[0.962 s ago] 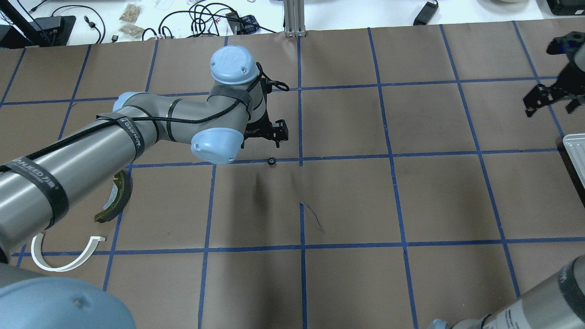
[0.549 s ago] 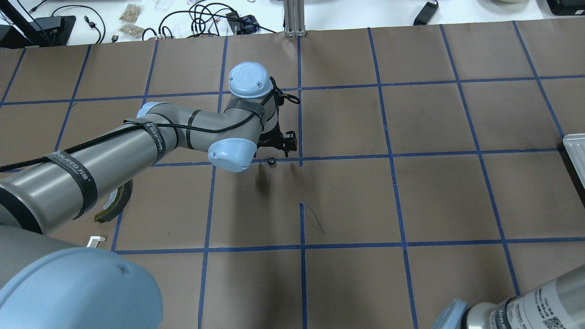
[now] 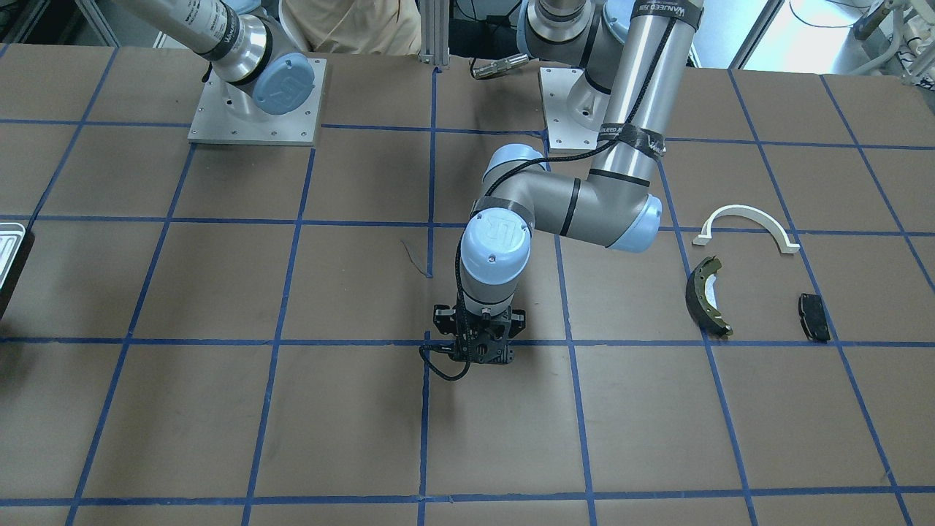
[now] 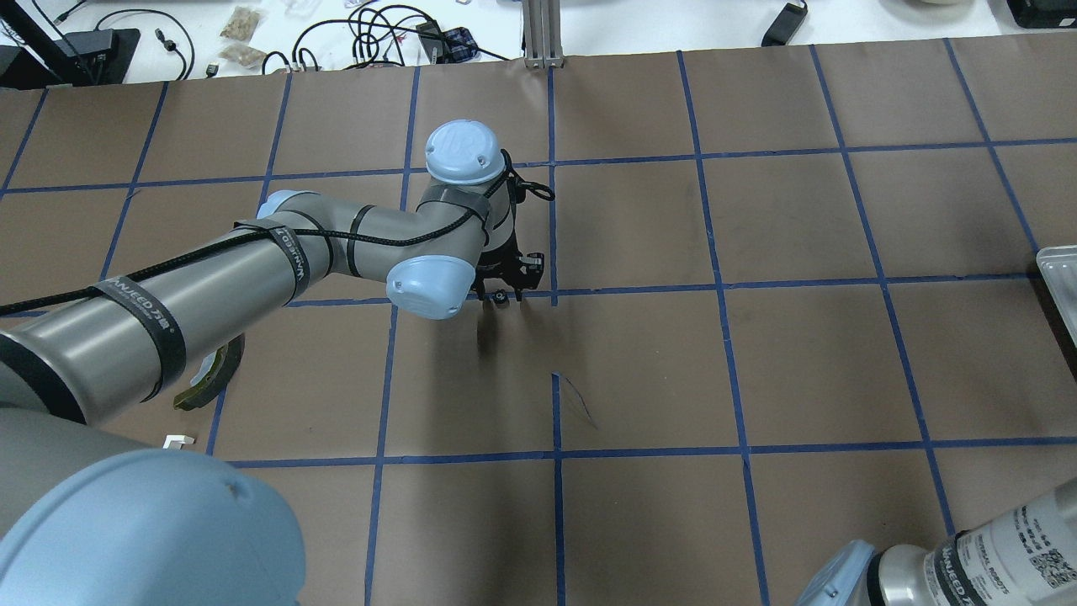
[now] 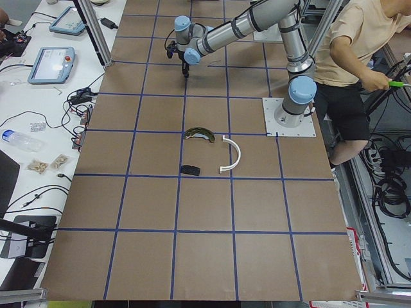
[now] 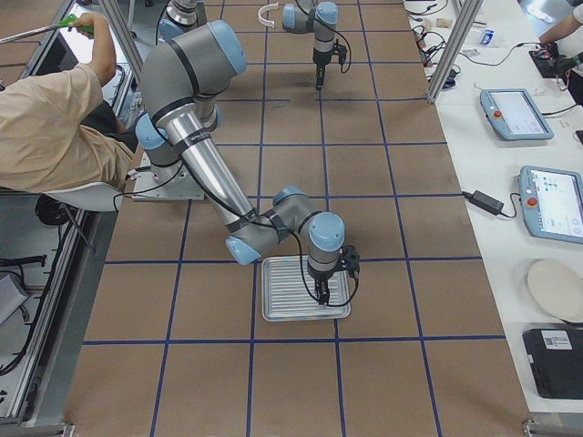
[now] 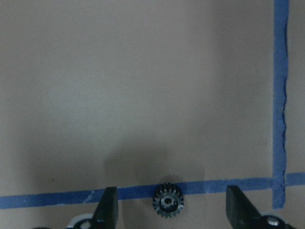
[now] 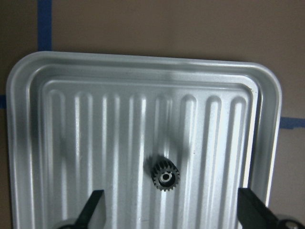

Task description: Place bearing gear from tray to pile

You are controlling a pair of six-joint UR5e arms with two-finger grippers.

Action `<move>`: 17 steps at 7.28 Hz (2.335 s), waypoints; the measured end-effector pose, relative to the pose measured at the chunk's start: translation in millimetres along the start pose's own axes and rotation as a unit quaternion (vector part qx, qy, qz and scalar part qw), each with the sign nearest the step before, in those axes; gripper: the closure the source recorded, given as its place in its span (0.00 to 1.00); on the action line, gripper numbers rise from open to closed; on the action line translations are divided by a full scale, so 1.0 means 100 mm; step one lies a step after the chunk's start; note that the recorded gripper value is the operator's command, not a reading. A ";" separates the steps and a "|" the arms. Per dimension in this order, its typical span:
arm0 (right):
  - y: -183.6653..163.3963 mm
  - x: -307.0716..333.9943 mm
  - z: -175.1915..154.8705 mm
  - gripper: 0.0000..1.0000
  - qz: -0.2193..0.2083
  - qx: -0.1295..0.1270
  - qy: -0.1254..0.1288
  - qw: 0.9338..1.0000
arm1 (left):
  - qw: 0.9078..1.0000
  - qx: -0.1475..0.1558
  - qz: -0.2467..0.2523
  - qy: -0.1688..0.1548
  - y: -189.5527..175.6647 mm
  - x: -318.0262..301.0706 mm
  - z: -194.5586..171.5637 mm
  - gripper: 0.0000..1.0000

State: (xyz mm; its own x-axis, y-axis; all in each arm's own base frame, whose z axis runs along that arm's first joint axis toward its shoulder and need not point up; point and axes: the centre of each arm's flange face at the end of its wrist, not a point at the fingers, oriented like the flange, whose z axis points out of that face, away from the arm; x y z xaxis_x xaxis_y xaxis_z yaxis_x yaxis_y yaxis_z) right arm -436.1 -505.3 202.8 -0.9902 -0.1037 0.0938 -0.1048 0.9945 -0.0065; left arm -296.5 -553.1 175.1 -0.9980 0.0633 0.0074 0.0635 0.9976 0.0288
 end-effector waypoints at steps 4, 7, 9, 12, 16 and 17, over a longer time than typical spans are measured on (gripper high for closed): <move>-0.03 0.00 0.16 0.34 -0.004 0.010 -0.016 1.000 | 1.000 -0.016 -0.004 -0.004 0.03 -0.01 0.03 1.00; -0.04 0.01 0.17 0.38 -0.006 0.010 -0.016 1.000 | 1.000 -0.024 -0.007 -0.019 -0.10 -0.22 -0.33 1.00; -0.03 0.00 0.17 0.40 -0.006 0.010 -0.016 1.000 | 0.998 -0.045 -0.010 -0.035 -0.44 -0.93 -0.87 1.00; -0.03 0.00 0.18 0.53 -0.006 0.008 -0.017 1.000 | 0.997 -0.060 -0.012 -0.040 -0.63 -2.43 -1.18 1.00; -0.03 0.00 0.24 0.78 -0.007 0.005 -0.020 1.000 | 0.993 -0.099 -0.031 -0.058 -0.33 -3.89 -0.98 1.00; -0.03 0.00 0.24 0.85 -0.007 0.004 -0.019 1.000 | 0.993 -0.101 -0.026 -0.055 -0.22 -4.07 -0.86 1.00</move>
State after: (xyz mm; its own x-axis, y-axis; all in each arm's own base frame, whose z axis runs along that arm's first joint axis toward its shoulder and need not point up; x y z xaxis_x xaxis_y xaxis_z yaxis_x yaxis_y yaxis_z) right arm -438.3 -508.7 179.1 -0.9914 -0.1178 0.0563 -0.1187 0.9928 -0.0139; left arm 108.5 -603.4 257.7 -0.9938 0.0255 -0.1079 0.0005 0.9742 0.2257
